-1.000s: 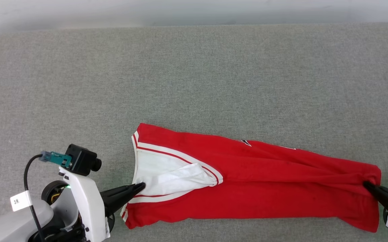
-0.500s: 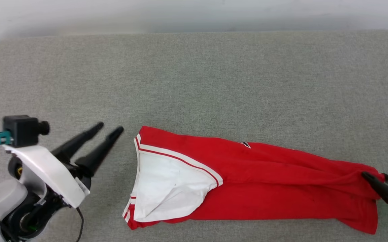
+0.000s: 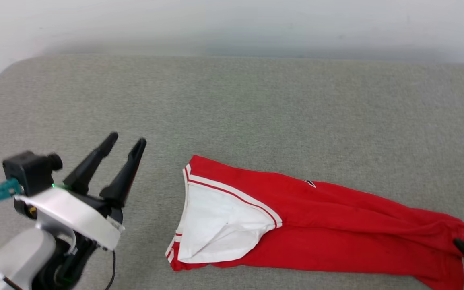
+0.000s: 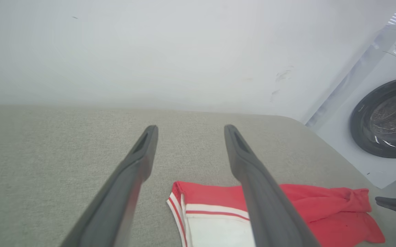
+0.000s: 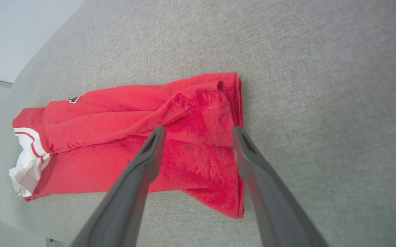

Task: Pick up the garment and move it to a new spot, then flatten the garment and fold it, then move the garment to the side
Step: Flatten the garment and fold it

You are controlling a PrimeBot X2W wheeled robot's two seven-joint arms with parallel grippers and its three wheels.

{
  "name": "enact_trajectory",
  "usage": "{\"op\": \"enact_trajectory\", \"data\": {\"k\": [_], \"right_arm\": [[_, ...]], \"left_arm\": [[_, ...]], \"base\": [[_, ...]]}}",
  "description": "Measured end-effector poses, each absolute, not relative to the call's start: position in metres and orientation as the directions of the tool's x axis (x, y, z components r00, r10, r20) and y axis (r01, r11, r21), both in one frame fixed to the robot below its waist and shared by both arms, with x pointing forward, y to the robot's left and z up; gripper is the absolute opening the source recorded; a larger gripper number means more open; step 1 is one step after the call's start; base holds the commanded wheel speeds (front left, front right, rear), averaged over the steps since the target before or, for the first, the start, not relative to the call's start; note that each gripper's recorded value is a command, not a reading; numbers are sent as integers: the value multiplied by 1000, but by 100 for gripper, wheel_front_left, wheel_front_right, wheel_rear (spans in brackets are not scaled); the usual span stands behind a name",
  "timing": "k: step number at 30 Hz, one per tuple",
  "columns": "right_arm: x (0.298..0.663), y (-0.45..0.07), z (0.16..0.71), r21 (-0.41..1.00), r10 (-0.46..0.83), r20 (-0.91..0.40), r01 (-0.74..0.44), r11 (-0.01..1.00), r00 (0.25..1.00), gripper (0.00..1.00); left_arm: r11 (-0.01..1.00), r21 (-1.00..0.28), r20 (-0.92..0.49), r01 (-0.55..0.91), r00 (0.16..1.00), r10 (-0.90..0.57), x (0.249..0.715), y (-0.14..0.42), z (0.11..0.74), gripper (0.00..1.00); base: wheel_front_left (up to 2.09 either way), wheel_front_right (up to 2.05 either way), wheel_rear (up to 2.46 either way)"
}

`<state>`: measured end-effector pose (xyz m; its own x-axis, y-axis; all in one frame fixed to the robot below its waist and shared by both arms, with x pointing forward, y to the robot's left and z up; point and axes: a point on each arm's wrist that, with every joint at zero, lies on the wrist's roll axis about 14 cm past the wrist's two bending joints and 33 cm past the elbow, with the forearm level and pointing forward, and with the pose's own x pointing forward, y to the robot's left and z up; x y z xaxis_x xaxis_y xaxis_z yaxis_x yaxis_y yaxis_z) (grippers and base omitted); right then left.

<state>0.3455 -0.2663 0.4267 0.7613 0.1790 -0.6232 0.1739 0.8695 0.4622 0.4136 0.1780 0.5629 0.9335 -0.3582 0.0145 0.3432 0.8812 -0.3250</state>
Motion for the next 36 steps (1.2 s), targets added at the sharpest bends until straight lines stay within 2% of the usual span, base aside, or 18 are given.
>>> {"op": "enact_trajectory", "data": {"k": [12,26,36], "right_arm": [[327,-266,408,450,160,-664,220,865,730,100],[345,-268,390,431,164,-703,231,872,692,100],[343,-259,371,428,192,-743,234,873,642,100]], "left_arm": [[918,-295,65,266,964,-259,375,197,557,100],[931,-281,66,234,972,-225,353,194,537,100],[935,-284,50,212,977,-206,344,196,524,100]], "base": [[0,0,0],[0,0,0],[0,0,0]]}}
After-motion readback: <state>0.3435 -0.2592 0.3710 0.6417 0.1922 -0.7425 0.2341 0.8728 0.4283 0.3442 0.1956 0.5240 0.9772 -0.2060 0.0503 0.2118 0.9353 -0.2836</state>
